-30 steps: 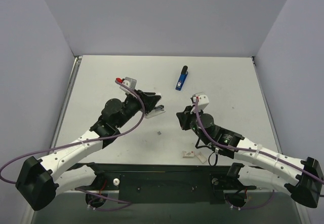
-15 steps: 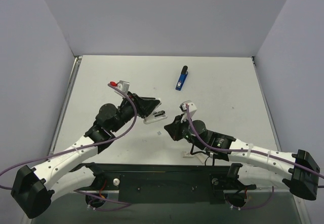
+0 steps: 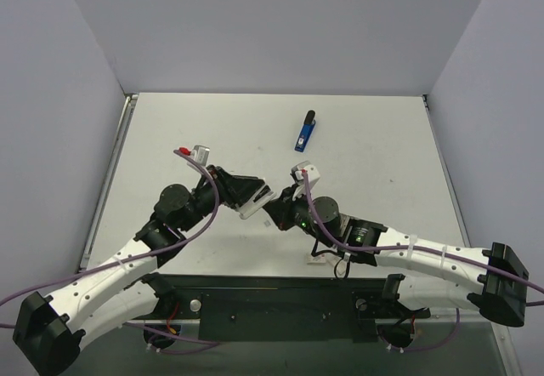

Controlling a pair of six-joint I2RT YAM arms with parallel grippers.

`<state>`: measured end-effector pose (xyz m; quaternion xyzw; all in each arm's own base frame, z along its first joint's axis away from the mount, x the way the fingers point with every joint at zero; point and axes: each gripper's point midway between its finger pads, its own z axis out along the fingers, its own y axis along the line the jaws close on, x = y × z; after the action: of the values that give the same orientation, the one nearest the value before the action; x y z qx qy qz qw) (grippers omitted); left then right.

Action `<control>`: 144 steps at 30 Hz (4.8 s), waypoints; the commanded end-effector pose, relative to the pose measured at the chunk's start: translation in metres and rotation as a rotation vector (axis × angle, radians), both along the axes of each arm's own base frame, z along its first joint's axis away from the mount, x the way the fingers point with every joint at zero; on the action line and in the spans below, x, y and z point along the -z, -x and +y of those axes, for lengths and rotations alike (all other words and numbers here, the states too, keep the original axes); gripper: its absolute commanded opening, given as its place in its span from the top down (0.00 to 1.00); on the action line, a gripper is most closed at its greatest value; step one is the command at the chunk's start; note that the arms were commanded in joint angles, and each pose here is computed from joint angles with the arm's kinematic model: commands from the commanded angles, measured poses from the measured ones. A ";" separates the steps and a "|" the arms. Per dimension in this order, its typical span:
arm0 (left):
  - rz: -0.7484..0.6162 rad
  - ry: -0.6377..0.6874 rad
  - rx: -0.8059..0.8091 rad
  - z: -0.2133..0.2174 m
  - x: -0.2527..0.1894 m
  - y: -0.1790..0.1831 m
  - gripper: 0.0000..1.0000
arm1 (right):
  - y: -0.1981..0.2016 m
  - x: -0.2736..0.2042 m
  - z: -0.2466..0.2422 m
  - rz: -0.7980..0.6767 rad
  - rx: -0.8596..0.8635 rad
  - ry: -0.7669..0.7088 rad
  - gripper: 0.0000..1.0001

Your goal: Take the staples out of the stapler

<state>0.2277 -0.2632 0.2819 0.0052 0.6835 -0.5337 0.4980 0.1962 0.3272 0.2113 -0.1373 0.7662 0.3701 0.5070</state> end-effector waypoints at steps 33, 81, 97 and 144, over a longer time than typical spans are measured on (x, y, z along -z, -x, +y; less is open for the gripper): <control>0.131 0.007 0.546 -0.041 0.030 0.100 1.00 | -0.015 -0.165 0.047 -0.470 -0.172 -0.059 1.00; -0.236 -0.559 -0.528 0.004 0.024 -0.192 1.00 | 0.011 0.045 -0.101 0.065 0.179 0.135 0.55; -0.098 -0.823 -0.565 0.021 0.105 -0.345 1.00 | 0.020 0.058 -0.105 0.080 0.155 0.145 0.51; 0.036 -1.042 -0.449 0.069 0.142 -0.345 0.34 | 0.025 0.065 -0.094 0.134 0.132 0.217 0.42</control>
<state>0.5692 -0.1998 0.0516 0.1116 0.8868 0.0060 0.4484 0.1685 0.2265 0.1217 -0.1164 0.8501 0.2509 0.4482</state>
